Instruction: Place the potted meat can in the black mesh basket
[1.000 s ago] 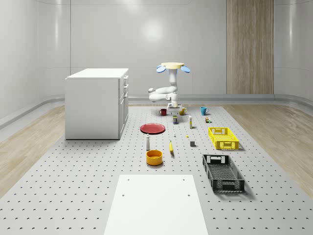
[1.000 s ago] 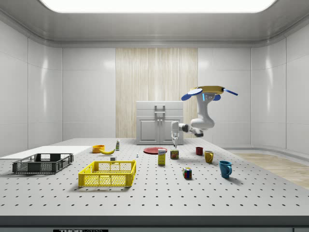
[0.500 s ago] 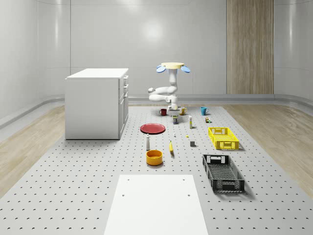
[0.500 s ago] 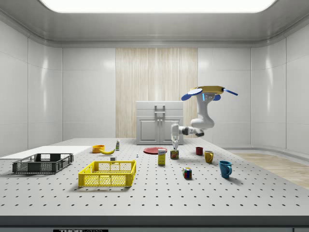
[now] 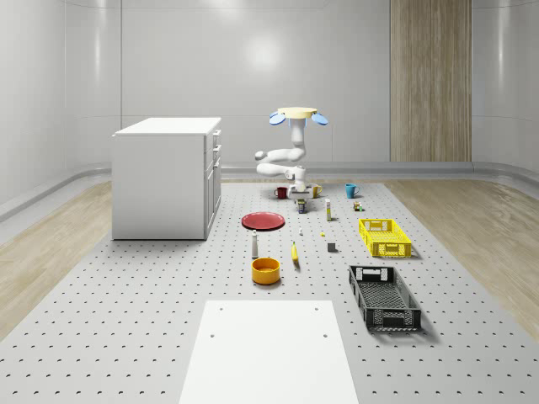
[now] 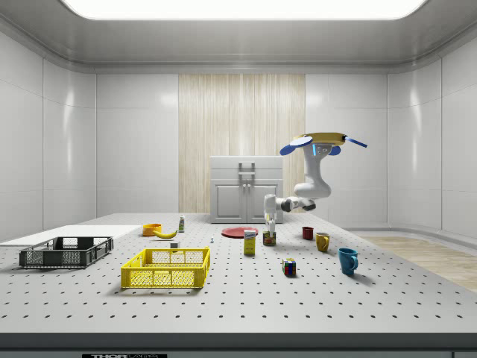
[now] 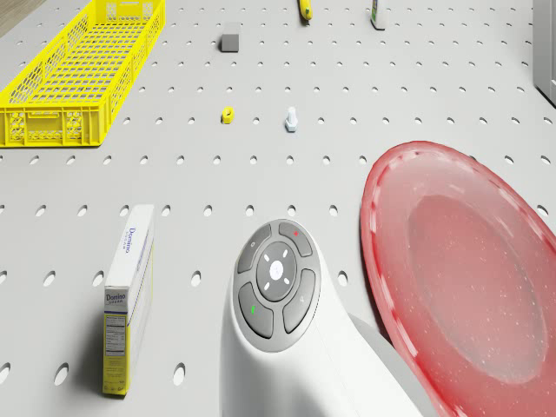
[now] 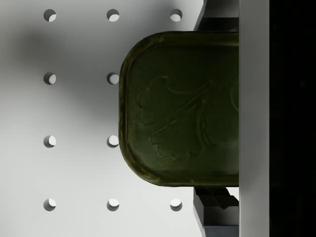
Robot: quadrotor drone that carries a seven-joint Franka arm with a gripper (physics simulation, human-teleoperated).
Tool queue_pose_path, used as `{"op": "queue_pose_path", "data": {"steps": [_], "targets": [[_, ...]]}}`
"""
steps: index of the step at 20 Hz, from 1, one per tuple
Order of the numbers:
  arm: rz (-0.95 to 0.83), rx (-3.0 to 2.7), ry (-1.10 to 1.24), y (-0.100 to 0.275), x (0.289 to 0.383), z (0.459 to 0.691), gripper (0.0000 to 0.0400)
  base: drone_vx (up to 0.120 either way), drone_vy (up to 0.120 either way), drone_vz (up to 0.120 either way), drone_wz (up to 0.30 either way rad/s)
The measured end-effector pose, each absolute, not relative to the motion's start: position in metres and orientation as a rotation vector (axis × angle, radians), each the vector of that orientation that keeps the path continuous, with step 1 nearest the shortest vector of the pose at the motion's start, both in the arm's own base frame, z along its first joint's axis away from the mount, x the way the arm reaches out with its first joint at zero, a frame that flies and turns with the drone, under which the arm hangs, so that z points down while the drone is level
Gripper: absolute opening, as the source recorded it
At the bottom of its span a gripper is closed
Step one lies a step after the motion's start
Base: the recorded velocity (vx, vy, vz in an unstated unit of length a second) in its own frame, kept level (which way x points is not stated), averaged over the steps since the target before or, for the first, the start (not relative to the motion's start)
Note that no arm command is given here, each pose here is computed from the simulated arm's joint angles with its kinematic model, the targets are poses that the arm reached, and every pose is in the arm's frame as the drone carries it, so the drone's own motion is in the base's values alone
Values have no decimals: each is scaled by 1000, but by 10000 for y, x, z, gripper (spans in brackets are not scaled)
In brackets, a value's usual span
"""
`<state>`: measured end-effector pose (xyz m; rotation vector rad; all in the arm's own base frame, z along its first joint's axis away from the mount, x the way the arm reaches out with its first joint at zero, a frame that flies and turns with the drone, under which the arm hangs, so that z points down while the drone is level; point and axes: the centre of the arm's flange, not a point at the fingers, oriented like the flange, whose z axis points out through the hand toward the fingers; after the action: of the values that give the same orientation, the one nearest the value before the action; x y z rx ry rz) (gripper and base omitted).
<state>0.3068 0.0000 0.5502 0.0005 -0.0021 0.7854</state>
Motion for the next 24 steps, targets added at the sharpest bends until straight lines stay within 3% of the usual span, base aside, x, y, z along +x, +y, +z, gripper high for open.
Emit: {"op": "queue_pose_path", "data": {"steps": [6, 14, 21, 24], "targets": [[786, -2, 1, 1, 3068, 5522, 298, 0, 0, 0, 0], [794, -3, 1, 2, 3068, 5391, 286, 0, 0, 0, 0], [799, -4, 2, 3, 3068, 5183, 286, 0, 0, 120, 0], [802, -4, 2, 2, 3068, 5147, 286, 120, 107, 120, 0]]}}
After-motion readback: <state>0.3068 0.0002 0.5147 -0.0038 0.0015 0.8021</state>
